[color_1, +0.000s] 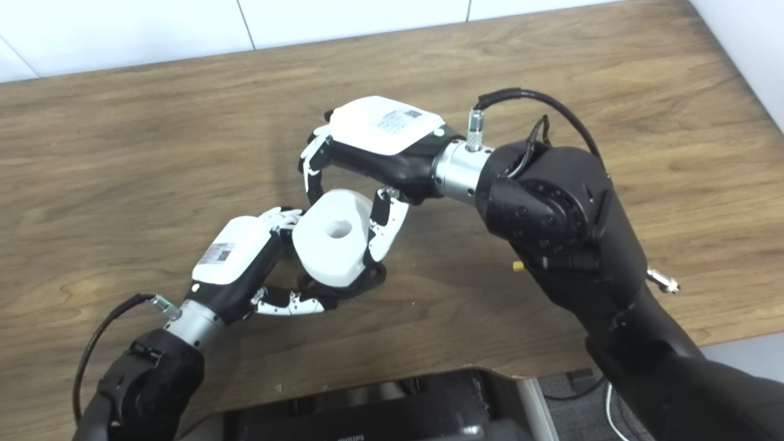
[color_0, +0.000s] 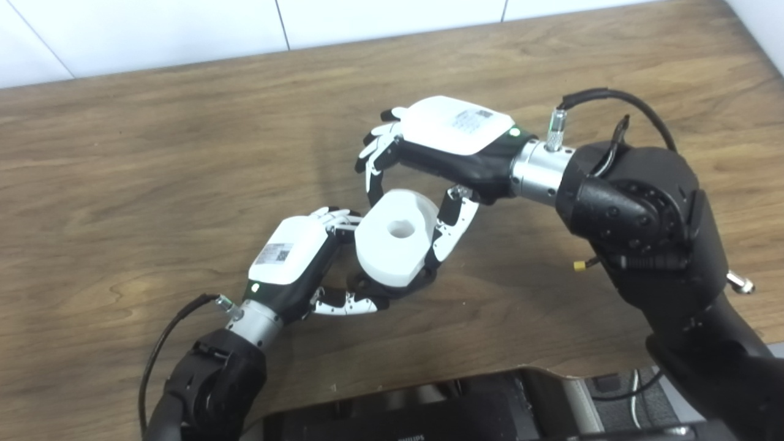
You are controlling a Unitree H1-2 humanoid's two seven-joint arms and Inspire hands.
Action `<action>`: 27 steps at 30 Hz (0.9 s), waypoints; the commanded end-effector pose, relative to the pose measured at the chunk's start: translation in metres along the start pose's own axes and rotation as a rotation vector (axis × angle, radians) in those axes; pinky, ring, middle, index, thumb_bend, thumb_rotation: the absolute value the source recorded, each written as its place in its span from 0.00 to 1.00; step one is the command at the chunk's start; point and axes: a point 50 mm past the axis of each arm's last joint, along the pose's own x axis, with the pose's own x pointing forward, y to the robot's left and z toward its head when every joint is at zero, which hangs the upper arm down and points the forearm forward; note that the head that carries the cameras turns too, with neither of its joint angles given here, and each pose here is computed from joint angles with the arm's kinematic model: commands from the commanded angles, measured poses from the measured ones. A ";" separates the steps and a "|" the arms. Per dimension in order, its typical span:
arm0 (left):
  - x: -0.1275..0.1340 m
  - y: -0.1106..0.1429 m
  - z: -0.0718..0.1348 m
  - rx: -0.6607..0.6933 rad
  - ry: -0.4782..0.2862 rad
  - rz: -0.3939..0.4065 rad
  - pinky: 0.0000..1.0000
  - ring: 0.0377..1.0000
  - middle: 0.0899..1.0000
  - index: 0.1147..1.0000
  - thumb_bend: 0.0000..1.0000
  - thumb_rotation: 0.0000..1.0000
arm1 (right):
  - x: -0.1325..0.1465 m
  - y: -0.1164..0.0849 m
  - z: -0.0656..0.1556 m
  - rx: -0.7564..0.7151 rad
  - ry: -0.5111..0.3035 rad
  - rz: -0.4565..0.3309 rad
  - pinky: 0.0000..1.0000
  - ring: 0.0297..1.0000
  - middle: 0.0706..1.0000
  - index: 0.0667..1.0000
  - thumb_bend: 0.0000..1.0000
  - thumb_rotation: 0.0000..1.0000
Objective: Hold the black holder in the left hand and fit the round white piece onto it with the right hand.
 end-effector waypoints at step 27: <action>0.000 0.000 -0.004 0.012 0.035 -0.022 0.92 0.85 0.76 0.42 0.52 0.05 | -0.006 0.005 0.008 -0.024 -0.024 -0.038 1.00 0.90 0.80 0.44 0.53 0.14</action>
